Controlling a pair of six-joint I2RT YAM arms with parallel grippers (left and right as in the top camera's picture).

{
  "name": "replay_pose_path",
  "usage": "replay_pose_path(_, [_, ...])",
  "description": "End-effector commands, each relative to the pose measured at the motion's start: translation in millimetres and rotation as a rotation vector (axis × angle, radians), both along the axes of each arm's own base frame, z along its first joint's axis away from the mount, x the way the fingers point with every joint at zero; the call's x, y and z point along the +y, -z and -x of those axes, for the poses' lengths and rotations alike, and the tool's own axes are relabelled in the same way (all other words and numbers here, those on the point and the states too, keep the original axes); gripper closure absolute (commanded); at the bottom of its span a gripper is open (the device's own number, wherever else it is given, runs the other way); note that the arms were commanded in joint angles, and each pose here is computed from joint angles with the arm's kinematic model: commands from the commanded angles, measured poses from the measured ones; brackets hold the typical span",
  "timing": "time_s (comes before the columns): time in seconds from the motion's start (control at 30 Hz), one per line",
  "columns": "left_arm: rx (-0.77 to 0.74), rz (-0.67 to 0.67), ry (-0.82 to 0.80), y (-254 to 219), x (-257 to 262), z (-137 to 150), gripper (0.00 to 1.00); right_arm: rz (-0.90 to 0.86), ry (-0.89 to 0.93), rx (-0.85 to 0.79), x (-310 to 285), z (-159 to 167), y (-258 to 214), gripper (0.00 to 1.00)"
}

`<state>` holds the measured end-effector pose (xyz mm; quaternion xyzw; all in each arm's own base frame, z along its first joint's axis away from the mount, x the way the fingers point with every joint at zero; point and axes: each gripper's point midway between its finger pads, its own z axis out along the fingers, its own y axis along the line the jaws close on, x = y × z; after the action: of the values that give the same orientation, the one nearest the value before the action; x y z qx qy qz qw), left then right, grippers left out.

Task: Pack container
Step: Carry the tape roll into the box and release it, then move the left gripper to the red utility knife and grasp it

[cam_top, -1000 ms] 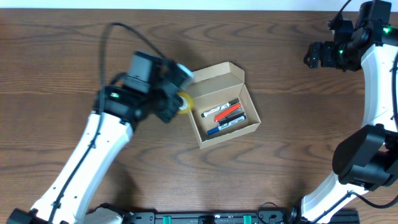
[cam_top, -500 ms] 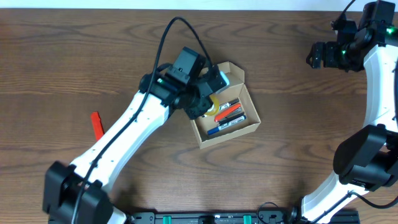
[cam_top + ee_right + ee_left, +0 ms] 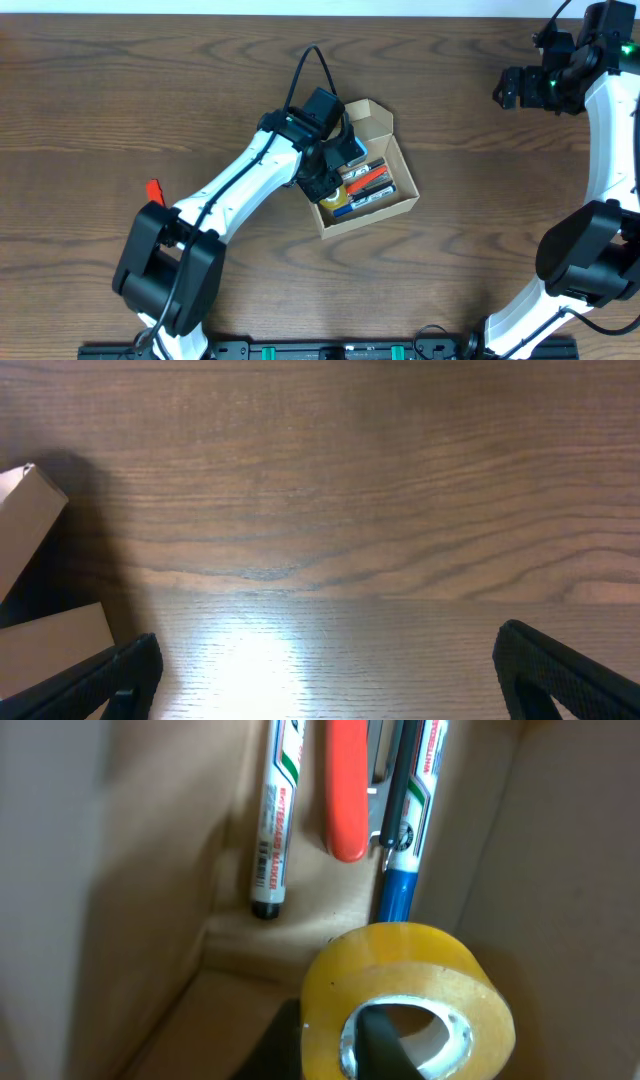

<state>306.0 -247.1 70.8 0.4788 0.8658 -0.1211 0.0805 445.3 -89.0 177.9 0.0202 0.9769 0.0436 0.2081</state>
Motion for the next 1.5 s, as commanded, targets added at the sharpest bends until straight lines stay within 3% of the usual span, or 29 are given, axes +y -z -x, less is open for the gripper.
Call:
replay_pose_path(0.0, [0.023,-0.012,-0.009,5.3,-1.0,0.6,0.65,0.004,-0.002,-0.007,-3.3,1.1,-2.6,0.01])
replay_pose_path(0.03, [0.029,-0.021,-0.01,7.0,0.8,1.5,0.57,0.004,-0.002,-0.007,-3.3,1.1,-2.6,0.01])
replay_pose_path(0.1, [0.034,-0.049,-0.016,10.2,6.4,1.8,0.04,0.004,-0.002,-0.006,-3.3,1.2,-2.6,0.01])
replay_pose_path(0.37, [0.011,-0.152,-0.09,-0.6,33.6,1.9,0.05,0.0,-0.004,-0.007,-2.5,1.2,-2.6,0.01])
replay_pose_path(0.7, [-0.234,-0.033,-0.126,-95.1,36.6,-9.1,0.05,0.0,-0.004,-0.007,-2.5,1.2,-2.6,0.01])
replay_pose_path(0.9, [-0.269,-0.006,-0.209,-129.5,55.1,2.0,0.05,0.0,-0.004,-0.004,-2.4,1.8,-2.4,0.01])
replay_pose_path(1.0, [-0.266,-0.095,-0.373,-133.7,105.1,-3.0,0.05,-0.001,-0.004,-0.002,-2.3,2.2,-2.2,0.01])
replay_pose_path(1.2, [-0.152,-0.169,-1.044,-130.7,256.5,-11.7,0.05,-0.003,-0.005,-0.004,-2.0,1.8,-2.4,0.01])
replay_pose_path(1.33, [-0.053,-0.181,-1.252,-119.8,308.2,10.8,0.05,-0.003,-0.005,-0.004,-2.0,1.8,-2.4,0.01])
replay_pose_path(1.47, [-0.015,-0.233,-1.301,-92.6,321.5,39.2,0.05,-0.003,-0.005,-0.004,-2.0,1.8,-2.4,0.01])
